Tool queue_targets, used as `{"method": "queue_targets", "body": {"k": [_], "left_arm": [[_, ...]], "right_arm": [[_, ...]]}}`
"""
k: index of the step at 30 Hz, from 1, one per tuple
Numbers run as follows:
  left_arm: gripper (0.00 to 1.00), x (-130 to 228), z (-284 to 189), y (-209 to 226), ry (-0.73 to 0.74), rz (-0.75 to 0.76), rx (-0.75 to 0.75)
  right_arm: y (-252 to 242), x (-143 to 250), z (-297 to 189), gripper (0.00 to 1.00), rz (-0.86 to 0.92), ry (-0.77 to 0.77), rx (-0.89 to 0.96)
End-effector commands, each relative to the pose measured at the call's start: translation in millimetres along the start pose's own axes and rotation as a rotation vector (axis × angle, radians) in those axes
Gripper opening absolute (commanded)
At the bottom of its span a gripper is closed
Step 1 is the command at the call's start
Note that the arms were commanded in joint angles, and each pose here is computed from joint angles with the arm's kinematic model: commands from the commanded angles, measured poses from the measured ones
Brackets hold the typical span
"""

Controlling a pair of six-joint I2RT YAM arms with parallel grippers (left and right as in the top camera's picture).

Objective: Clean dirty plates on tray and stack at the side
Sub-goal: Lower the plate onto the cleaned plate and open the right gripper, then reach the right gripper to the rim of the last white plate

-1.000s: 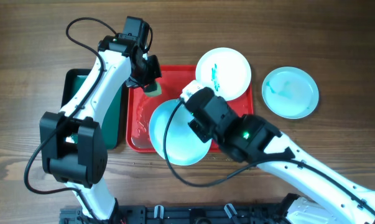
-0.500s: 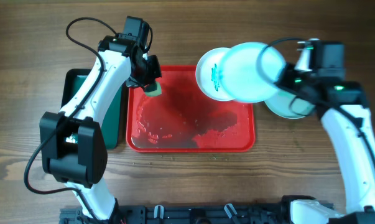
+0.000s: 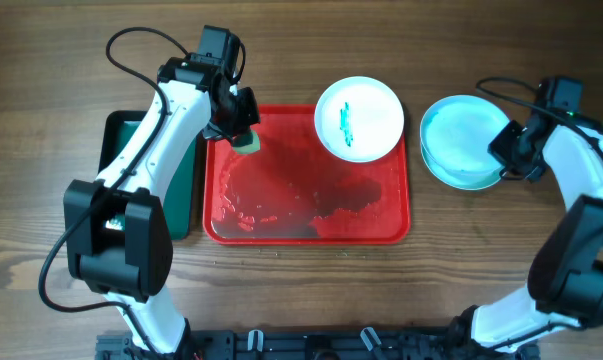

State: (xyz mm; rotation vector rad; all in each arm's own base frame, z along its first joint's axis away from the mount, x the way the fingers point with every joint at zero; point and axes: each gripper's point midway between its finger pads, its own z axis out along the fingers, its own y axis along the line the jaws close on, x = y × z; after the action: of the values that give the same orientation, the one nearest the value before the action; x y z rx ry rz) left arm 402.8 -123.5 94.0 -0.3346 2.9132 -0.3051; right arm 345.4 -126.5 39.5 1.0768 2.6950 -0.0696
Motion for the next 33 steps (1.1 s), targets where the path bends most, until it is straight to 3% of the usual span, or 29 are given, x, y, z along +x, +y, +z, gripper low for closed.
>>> {"method": "queue_targets", "body": {"k": [1, 5, 10, 14, 22, 33], "left_arm": [[0.04, 0, 2, 4, -0.002, -0.013, -0.014], [0.04, 0, 2, 4, -0.002, -0.013, -0.014], [0.04, -1, 2, 4, -0.005, -0.013, -0.013], [0.04, -3, 2, 2, -0.015, -0.011, -0.008], [0.04, -2, 2, 3, -0.011, -0.012, -0.010], [0.04, -3, 2, 2, -0.014, -0.011, -0.008]], "right_arm": [[-1, 0, 3, 0.13, -0.017, 0.003, 0.010], [14, -6, -24, 0.27, -0.066, -0.006, -0.072], [75, -9, -93, 0.33, -0.197, -0.069, -0.386], [131, 22, -118, 0.33, -0.346, -0.088, -0.492], [176, 90, -60, 0.33, -0.384, 0.054, -0.321], [186, 112, 4, 0.31, -0.426, 0.146, -0.261]]}}
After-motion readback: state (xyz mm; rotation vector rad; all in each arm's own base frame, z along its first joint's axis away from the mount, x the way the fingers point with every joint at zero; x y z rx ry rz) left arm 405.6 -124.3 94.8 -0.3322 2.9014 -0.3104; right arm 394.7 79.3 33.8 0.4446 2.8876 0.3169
